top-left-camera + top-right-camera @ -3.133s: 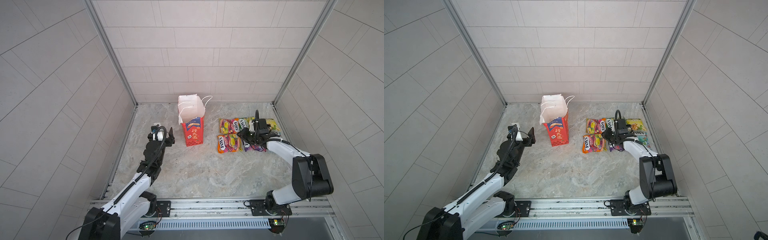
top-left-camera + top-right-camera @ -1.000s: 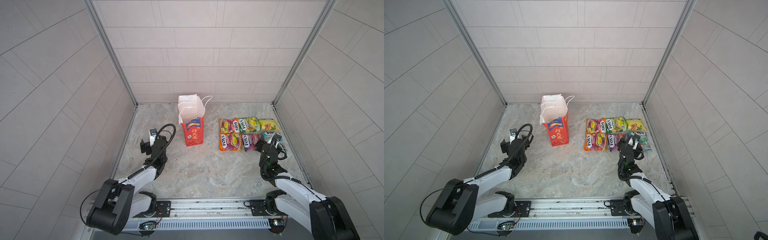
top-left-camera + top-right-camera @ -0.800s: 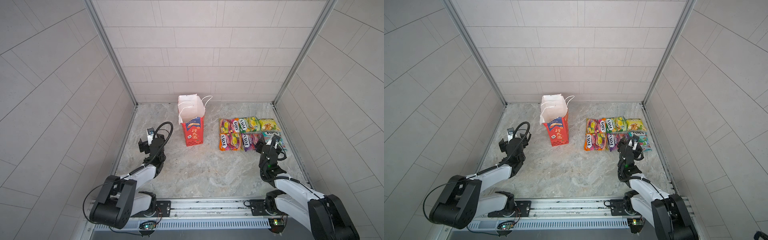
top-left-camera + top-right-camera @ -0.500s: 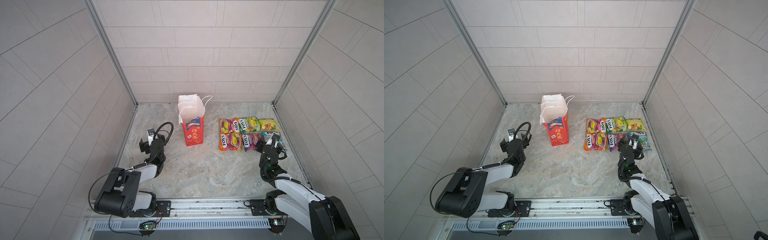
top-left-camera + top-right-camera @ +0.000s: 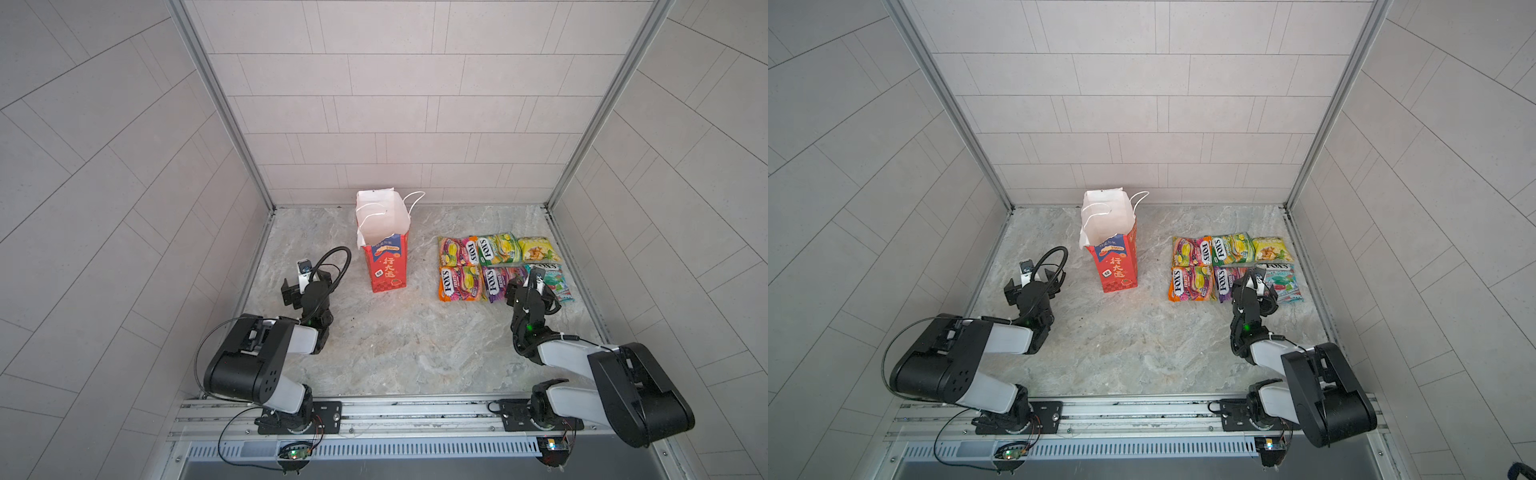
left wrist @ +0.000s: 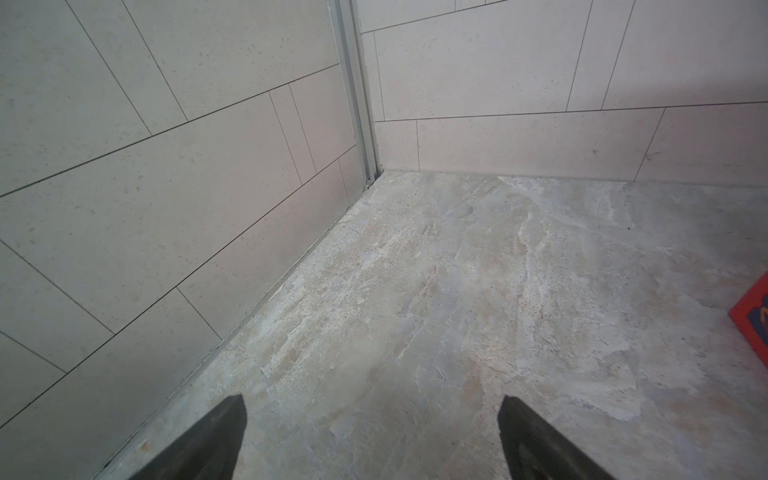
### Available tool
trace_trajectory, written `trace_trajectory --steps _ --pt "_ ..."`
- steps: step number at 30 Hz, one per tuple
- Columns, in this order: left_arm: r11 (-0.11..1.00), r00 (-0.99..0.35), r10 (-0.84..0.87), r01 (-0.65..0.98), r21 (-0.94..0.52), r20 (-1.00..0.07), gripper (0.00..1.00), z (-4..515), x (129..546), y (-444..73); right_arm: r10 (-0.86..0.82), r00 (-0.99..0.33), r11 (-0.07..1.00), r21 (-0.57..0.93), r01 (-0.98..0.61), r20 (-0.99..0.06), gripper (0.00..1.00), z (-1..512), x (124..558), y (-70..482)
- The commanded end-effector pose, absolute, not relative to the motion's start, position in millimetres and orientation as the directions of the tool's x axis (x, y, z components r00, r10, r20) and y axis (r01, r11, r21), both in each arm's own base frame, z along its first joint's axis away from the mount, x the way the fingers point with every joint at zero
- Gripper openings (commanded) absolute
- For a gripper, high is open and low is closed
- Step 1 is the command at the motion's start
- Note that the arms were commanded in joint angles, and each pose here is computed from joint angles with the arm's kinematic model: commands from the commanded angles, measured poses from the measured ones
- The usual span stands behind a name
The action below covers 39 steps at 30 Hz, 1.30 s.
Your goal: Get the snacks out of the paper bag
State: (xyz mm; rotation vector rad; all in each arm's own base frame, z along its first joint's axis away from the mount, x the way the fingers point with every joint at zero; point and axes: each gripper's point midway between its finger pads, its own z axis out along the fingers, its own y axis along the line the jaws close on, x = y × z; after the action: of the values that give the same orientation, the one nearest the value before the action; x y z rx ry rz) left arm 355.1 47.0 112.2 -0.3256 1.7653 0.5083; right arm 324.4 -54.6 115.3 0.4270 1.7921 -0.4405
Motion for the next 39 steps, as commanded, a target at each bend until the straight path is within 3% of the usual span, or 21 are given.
trace_trajectory --steps 1,12,15,20,25,36,37,39 --pt "0.87 -0.211 0.047 -0.472 0.144 -0.976 1.0 117.9 356.3 46.6 0.046 -0.203 0.875 -0.059 0.481 -0.978 0.82 129.0 329.5 -50.8" --pt "0.925 -0.226 0.101 -0.338 0.176 -0.969 1.0 101.9 366.3 24.3 -0.121 -0.266 0.882 -0.226 0.414 -0.956 0.82 126.4 355.9 -39.3" --pt "0.924 -0.237 0.103 -0.337 0.181 -0.966 1.0 100.5 367.9 24.1 -0.126 -0.205 0.87 -0.207 0.447 -0.971 0.84 123.2 355.7 -43.1" --pt "0.921 -0.329 0.022 -0.361 0.148 -0.944 1.0 92.9 386.6 40.0 -0.122 -0.271 0.881 -0.23 0.413 -0.955 0.85 116.3 366.1 -40.3" --pt "0.924 -0.327 -0.018 -0.366 0.109 -0.945 1.0 91.3 387.6 47.7 -0.087 -0.331 0.91 -0.21 0.358 -0.94 0.86 100.6 373.1 -41.3" --pt "0.924 -0.326 -0.003 -0.362 0.122 -0.945 1.0 92.8 387.7 45.6 -0.063 -0.328 0.93 -0.174 0.323 -0.942 0.9 95.4 384.4 -43.2" --pt "0.924 -0.325 -0.003 -0.361 0.121 -0.946 1.0 93.1 387.8 45.3 -0.066 -0.323 0.931 -0.175 0.321 -0.944 0.97 95.8 384.7 -42.9" --pt "0.925 -0.326 -0.004 -0.36 0.12 -0.945 1.0 92.6 387.8 44.6 -0.073 -0.323 0.929 -0.181 0.321 -0.944 0.99 96.5 383.8 -42.4"
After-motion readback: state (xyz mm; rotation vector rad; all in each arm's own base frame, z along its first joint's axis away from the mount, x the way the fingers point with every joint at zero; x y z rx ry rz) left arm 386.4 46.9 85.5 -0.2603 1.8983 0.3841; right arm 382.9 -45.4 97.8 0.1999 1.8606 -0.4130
